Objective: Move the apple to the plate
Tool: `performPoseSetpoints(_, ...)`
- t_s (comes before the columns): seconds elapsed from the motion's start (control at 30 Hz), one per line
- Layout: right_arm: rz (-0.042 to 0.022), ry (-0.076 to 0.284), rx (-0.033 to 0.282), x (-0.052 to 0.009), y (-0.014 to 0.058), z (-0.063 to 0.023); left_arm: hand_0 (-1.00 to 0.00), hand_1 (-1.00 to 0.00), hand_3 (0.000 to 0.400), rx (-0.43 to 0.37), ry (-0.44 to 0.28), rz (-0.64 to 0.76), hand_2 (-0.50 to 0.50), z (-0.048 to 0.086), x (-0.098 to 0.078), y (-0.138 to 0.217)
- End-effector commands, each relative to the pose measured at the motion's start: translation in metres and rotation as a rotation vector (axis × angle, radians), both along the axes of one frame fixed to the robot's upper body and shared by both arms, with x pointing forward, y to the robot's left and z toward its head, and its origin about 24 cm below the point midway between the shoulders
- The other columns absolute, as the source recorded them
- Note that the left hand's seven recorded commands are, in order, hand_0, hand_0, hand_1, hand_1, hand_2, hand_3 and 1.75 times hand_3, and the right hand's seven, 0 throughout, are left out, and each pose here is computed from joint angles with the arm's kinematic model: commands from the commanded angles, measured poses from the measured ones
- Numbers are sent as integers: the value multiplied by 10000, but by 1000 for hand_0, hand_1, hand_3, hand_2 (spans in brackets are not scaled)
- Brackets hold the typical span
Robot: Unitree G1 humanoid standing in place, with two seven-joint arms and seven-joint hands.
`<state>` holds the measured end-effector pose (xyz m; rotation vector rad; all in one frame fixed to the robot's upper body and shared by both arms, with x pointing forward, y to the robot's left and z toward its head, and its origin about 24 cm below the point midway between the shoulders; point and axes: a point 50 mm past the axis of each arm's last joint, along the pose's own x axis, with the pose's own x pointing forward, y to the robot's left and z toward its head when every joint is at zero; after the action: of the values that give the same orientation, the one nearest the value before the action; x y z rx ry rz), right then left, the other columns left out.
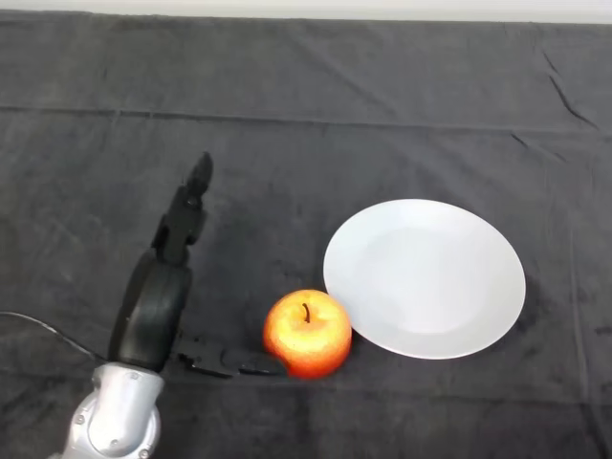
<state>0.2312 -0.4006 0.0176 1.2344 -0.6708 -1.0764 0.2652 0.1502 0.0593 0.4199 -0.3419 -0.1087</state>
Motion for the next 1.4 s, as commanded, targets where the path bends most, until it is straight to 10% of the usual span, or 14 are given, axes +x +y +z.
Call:
performPoseSetpoints(0.03,-187,-82,-234,-36,-47,51,0,0,0,100,-126,-310,0,38,45,-45)
performPoseSetpoints(0.93,-195,-89,-225,-36,-47,51,0,0,0,713,723,-1569,0,-175,176,-454)
performPoseSetpoints(1.0,-196,-91,-224,-36,-47,51,-192,0,77,743,758,-1602,-96,-191,178,-456)
performPoseSetpoints(1.03,-197,-91,-224,-36,-47,51,-839,-39,336,760,777,-1615,-400,-198,178,-455)
performPoseSetpoints(1.07,-197,-92,-223,-36,-47,51,-976,-122,391,775,792,-1624,-427,-205,179,-455)
performPoseSetpoints(1.1,-198,-93,-223,-36,-47,50,-1000,-737,400,793,808,-1631,-131,-211,179,-455)
performPoseSetpoints(1.13,-198,-93,-223,-36,-47,50,-1000,-1000,400,813,822,-1637,0,-217,178,-454)
performPoseSetpoints(1.4,-202,-99,-221,-36,-48,50,-1000,-1000,400,977,858,-1642,0,-236,174,-449)
